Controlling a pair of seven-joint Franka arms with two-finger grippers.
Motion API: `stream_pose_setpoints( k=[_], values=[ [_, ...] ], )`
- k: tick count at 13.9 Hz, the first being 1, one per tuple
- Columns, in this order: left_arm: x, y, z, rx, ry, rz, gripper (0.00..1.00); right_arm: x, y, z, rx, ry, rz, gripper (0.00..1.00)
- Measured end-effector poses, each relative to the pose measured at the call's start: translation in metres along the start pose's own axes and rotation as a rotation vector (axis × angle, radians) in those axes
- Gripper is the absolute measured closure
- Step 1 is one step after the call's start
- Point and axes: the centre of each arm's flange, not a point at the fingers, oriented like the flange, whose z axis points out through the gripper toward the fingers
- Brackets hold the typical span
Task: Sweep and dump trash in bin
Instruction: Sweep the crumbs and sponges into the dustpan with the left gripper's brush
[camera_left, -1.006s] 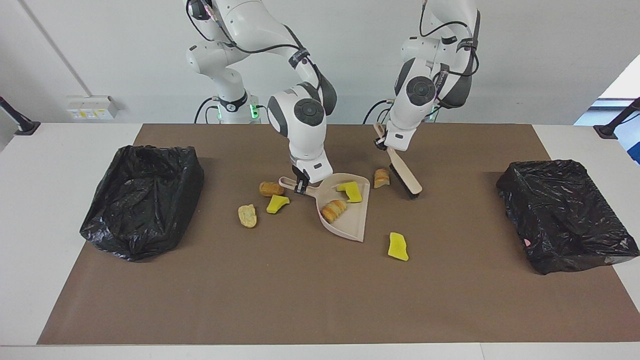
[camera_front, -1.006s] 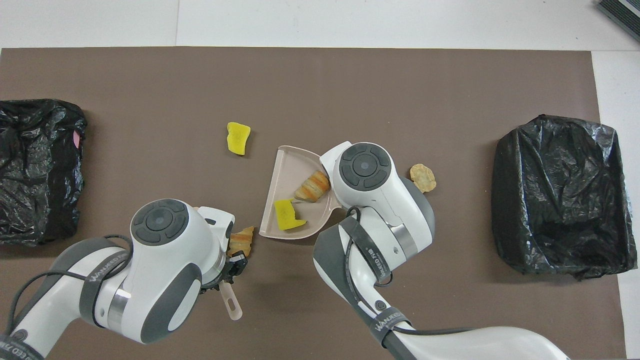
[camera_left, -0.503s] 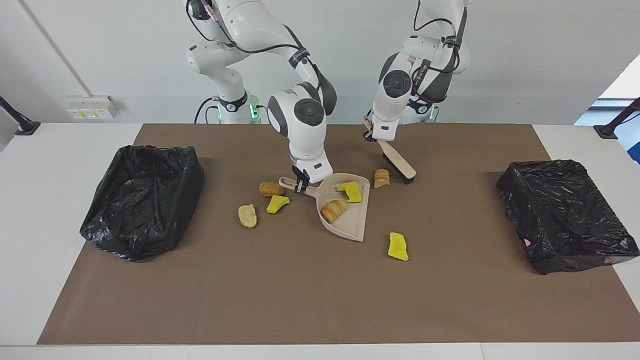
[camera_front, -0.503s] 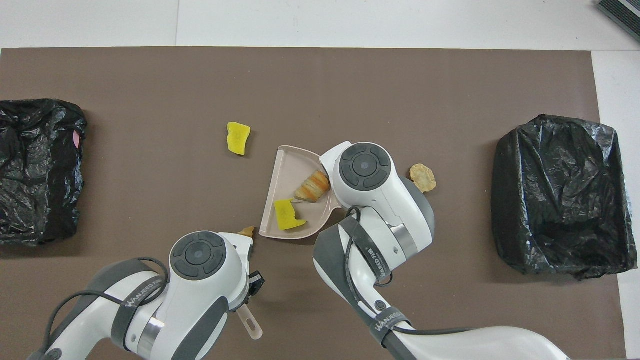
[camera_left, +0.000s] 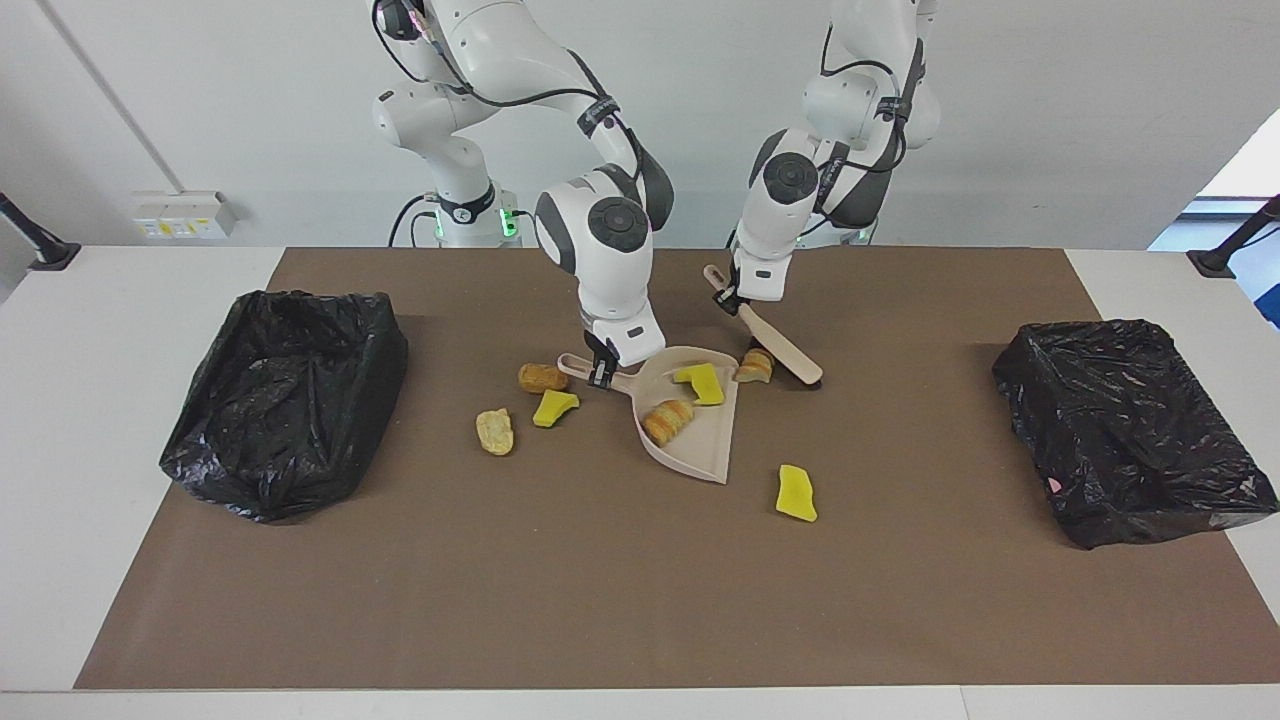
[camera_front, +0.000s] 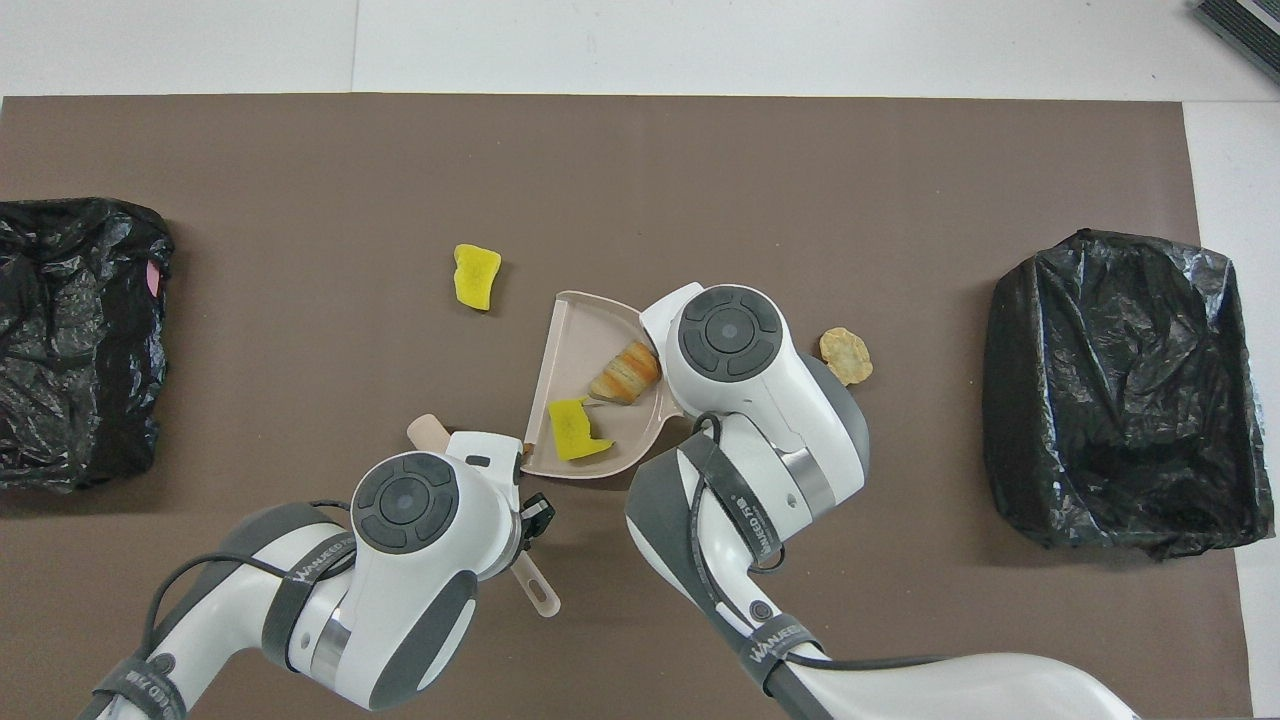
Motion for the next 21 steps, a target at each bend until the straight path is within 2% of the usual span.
stream_pose_setpoints(
  k=[7,10,18,21],
  values=[
    [-0.001,0.016,-0.011,-0.035,0.027,0.474,0.73,-0.001,0.001,0.0,-0.001,-0.001,0.001,0.68],
    [0.0,0.03,-0.021,-0.055,0.043,0.608,0.73,-0.001,0.001,0.0,-0.001,-0.001,0.001,0.68],
    [0.018,0.061,-0.041,-0.1,0.068,0.637,0.73,0.0,0.0,0.0,-0.001,-0.001,0.008,0.68],
    [0.051,0.051,-0.054,-0.1,0.086,0.67,0.73,0.0,0.0,0.0,-0.001,-0.001,0.01,0.68]
  ],
)
